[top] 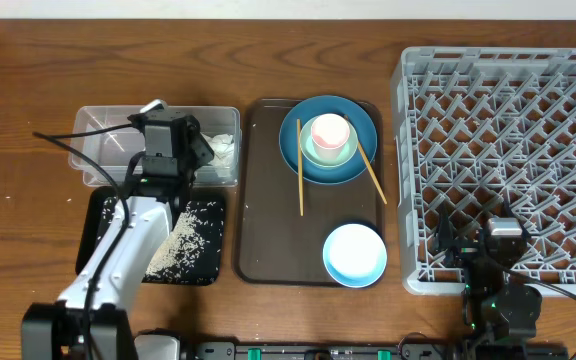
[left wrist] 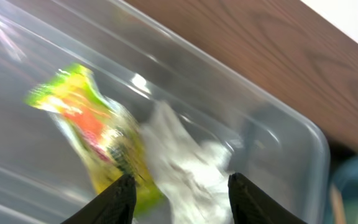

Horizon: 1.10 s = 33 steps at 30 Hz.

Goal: Sort waste into correct bins and load items into the dishwasher rack
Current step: 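Carry the wrapper with the left gripper and drop it in the bin, then move the right gripper from the rack toward the teal plate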

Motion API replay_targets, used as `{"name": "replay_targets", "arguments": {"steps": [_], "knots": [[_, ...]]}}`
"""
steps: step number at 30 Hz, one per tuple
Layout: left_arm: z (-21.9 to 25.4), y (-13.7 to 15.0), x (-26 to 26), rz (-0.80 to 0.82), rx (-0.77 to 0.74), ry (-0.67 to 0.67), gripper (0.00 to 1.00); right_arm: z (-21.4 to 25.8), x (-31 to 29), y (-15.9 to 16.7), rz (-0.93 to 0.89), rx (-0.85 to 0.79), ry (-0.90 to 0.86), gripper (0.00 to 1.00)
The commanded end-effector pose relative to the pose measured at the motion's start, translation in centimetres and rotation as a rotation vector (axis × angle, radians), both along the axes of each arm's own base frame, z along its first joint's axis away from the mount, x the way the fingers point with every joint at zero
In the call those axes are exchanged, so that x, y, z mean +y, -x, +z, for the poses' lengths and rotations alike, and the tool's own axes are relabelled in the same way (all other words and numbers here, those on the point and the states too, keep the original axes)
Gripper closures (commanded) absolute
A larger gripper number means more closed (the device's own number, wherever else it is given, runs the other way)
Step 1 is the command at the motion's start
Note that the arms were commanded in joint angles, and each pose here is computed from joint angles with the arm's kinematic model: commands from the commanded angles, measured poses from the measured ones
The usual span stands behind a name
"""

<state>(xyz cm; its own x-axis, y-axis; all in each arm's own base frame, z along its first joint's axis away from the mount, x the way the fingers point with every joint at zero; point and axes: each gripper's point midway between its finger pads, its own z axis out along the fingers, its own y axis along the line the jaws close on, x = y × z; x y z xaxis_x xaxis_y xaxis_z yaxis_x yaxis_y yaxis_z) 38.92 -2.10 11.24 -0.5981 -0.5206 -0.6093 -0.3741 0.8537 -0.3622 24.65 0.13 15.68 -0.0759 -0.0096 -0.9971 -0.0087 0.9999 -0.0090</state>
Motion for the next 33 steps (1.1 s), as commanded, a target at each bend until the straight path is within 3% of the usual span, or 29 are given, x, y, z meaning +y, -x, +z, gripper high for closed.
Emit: {"name": "replay_targets", "arguments": {"steps": [1,5,8,15,28,33], "knots": [[3.2,1.6,-4.6,-0.226,-0.040,0.179,0.49,-0.1,0.4,0.0,0.013,0.004,-0.013,0.01],[5.8,6.0,-8.5,-0.409,-0.002,0.361,0.49,-0.1,0.4,0.0,0.013,0.004,-0.013,0.01],[7.0,8.6,-9.3,-0.452,0.024,0.410,0.49,-0.1,0.4,0.0,0.013,0.004,-0.013,0.01],[8.2,12.8,-9.1,-0.458,0.059,0.409,0.49,-0.1,0.4,0.0,0.013,0.004,-0.013,0.01],[5.4,19.6,-12.3,-0.620,0.304,0.386,0.49,-0.1,0.5,0.0,0.021,0.004,-0.023,0.01],[5.5,20.5,-13.7,-0.693,0.307,0.370,0.49,0.6,2.5,0.2,0.119,-0.001,-0.316,0.01]]}}
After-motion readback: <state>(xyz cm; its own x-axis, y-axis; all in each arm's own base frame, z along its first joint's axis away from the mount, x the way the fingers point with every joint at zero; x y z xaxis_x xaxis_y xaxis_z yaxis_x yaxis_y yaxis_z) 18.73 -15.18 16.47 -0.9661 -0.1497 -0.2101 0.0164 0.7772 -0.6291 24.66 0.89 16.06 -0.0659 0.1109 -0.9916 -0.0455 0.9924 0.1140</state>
